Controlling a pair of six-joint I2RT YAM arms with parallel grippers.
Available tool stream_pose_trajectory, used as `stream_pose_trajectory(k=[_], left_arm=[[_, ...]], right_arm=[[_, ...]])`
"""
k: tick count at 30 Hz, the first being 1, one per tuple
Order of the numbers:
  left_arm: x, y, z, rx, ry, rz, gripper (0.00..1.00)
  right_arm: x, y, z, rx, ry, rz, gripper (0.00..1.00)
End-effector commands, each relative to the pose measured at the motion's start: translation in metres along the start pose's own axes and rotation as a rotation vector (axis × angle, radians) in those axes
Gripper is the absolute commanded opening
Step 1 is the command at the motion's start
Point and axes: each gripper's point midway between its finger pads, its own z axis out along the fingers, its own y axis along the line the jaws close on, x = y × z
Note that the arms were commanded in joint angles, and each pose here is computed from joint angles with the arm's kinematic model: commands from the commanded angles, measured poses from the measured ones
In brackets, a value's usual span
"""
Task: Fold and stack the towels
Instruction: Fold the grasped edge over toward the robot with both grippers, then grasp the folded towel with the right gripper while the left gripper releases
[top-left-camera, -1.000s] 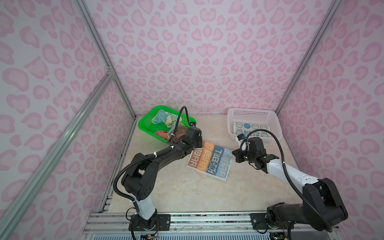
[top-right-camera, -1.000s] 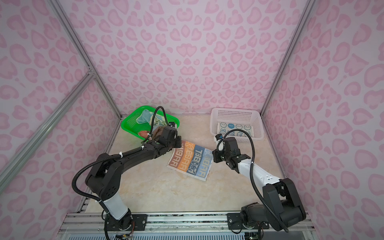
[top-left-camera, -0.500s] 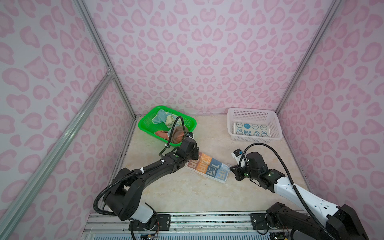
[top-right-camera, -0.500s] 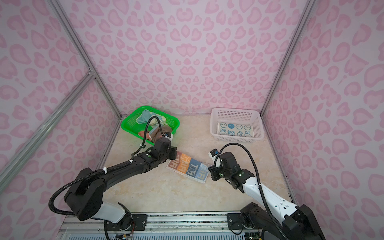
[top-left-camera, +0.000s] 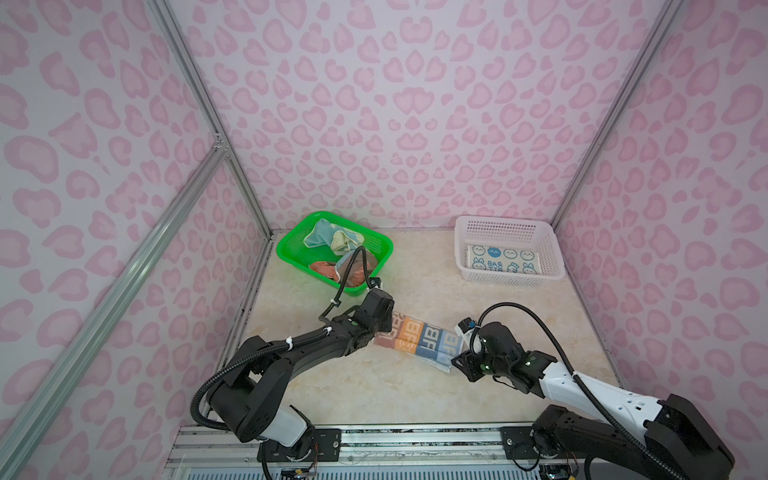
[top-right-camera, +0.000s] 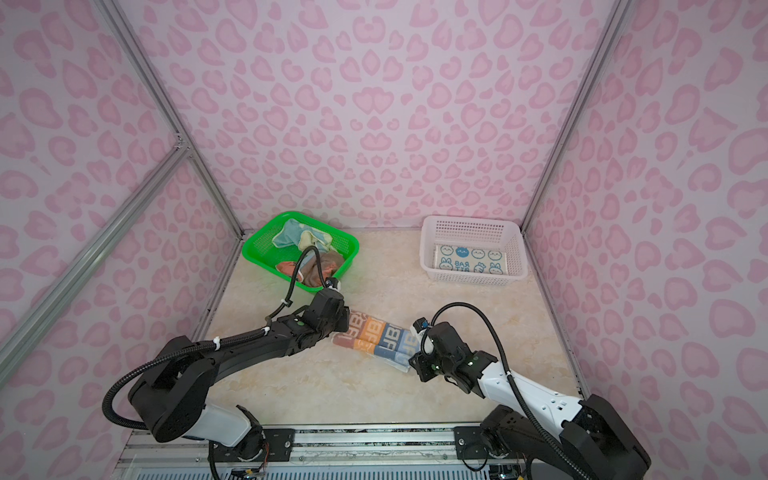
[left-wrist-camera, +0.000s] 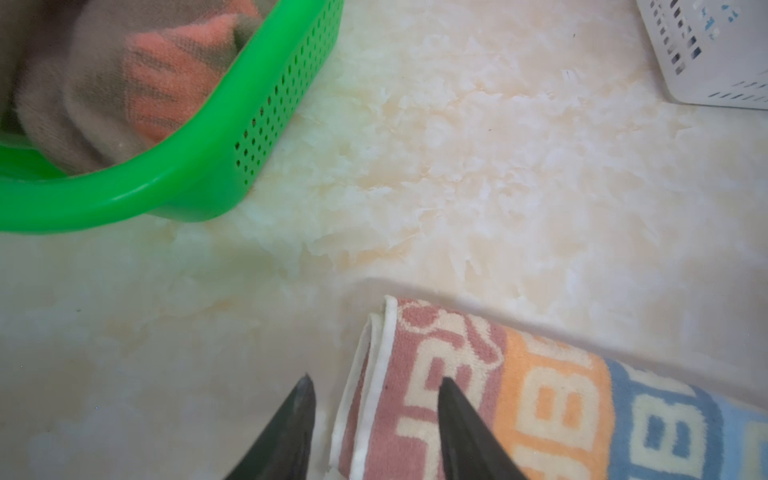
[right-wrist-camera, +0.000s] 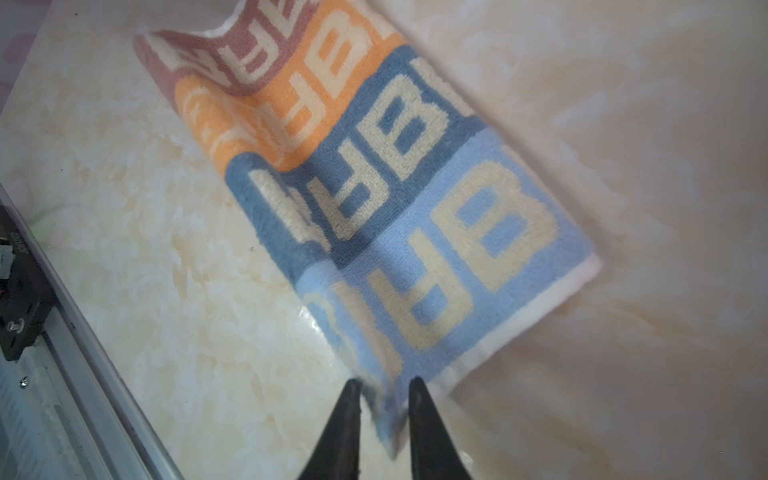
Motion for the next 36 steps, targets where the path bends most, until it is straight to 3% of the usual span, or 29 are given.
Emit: stream_pose_trajectory(k=[1, 5, 9, 12, 14, 16, 19, 28, 36], left_arm=[[-0.017, 0.005, -0.011, -0.025, -0.068, -0.012, 0.55], [-0.030, 0.001, -0.025, -0.001, -0.102, -0.013, 0.57], [-0.039, -0.017, -0.032, 0.063, -0.105, -0.009, 0.58], [-0.038, -0.035, -0.032, 0.120, -0.088, 0.008, 0.58], [-0.032, -0.047, -0.028, 0.145, -0.062, 0.033, 0.58], [-0.023, -0.054, -0.019, 0.160, -0.029, 0.041, 0.58], [-0.008, -0.056, -0.006, 0.160, 0.021, 0.022, 0.58], [0.026, -0.056, 0.008, 0.193, 0.103, -0.040, 0.57], [0.046, -0.048, 0.024, 0.162, 0.128, -0.045, 0.56]], right_arm=[[0.000, 0.006, -0.009, -0.022, 0.002, 0.010, 0.34], [-0.020, 0.005, -0.025, 0.009, -0.104, 0.017, 0.42], [-0.036, 0.007, -0.029, 0.007, -0.175, 0.051, 0.42], [-0.030, -0.006, -0.022, 0.060, -0.155, 0.141, 0.45], [-0.023, -0.016, -0.015, 0.093, -0.147, 0.216, 0.53], [-0.017, -0.022, -0.008, 0.091, -0.151, 0.283, 0.60], [-0.011, -0.027, 0.001, 0.068, -0.163, 0.372, 0.63], [-0.009, -0.033, 0.021, 0.075, -0.136, 0.410, 0.64], [-0.007, -0.034, 0.050, 0.054, -0.095, 0.427, 0.52]])
